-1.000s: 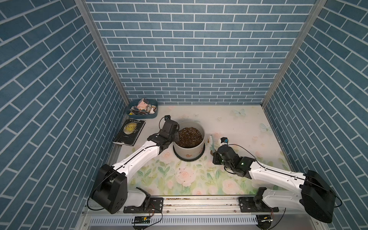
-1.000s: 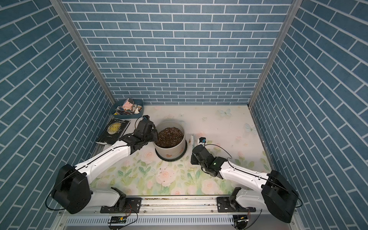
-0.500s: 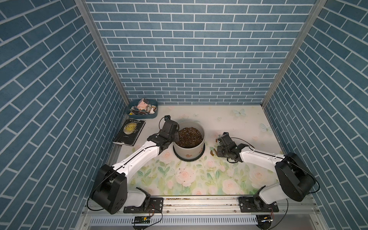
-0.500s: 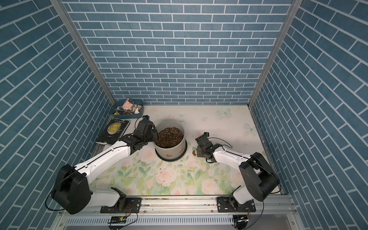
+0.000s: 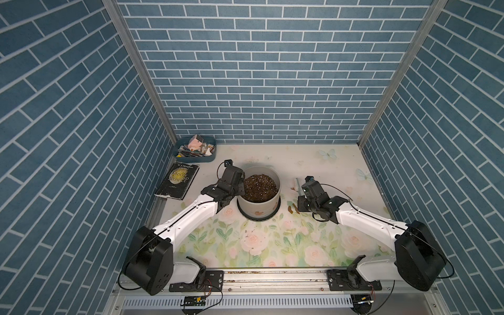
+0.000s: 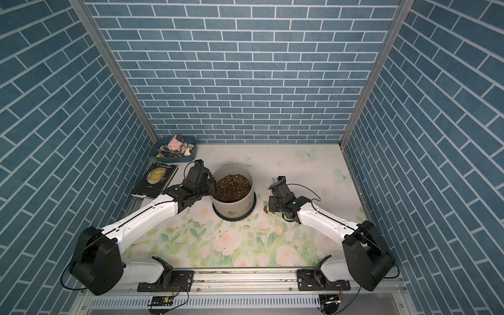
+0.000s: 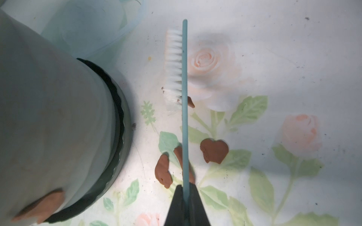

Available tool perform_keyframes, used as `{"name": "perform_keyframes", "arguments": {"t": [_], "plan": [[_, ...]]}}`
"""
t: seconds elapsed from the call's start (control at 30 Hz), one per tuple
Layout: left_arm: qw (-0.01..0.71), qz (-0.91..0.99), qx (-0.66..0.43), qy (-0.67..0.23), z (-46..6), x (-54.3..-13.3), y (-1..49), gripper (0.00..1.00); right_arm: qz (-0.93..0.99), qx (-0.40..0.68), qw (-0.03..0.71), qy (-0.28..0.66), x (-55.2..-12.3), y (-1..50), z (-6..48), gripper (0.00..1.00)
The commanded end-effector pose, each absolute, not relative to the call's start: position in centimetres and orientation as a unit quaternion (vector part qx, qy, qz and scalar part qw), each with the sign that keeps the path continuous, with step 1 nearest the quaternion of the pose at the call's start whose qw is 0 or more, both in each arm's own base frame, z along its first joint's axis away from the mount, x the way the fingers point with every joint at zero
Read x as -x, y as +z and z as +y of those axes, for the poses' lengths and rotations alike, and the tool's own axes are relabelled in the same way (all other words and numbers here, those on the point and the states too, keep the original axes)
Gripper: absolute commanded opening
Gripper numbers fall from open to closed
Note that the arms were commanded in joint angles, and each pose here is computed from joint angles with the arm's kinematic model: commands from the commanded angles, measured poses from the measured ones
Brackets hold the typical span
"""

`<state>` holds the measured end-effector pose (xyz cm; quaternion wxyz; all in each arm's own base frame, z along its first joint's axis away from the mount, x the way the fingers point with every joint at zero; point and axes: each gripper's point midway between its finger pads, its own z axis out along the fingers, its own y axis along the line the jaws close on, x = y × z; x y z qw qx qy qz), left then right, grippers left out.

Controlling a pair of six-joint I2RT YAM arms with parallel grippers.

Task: Scrub the dried mud off the ceramic pot
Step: Rotate the pot on the tray.

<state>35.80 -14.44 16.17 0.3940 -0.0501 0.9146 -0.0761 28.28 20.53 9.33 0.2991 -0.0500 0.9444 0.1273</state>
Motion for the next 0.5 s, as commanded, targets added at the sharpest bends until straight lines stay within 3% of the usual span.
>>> {"name": "perform_keyframes", "arguments": {"t": [0.0,0.2,0.47], "plan": [[0.401,0.913,0.051,-0.061,-14.1,-36.8,17.2,0.54,0.936,0.052,0.315,0.144,-28.5,10.1,21.2,0.00],[0.408,0.909,0.053,-0.063,-14.4,-37.7,18.0,0.54,0.967,0.026,0.238,0.083,-29.1,4.9,18.9,0.00],[0.409,0.909,0.057,-0.058,-14.4,-39.0,17.9,0.61,0.940,0.042,0.318,0.120,-29.9,11.8,20.4,0.00]]}}
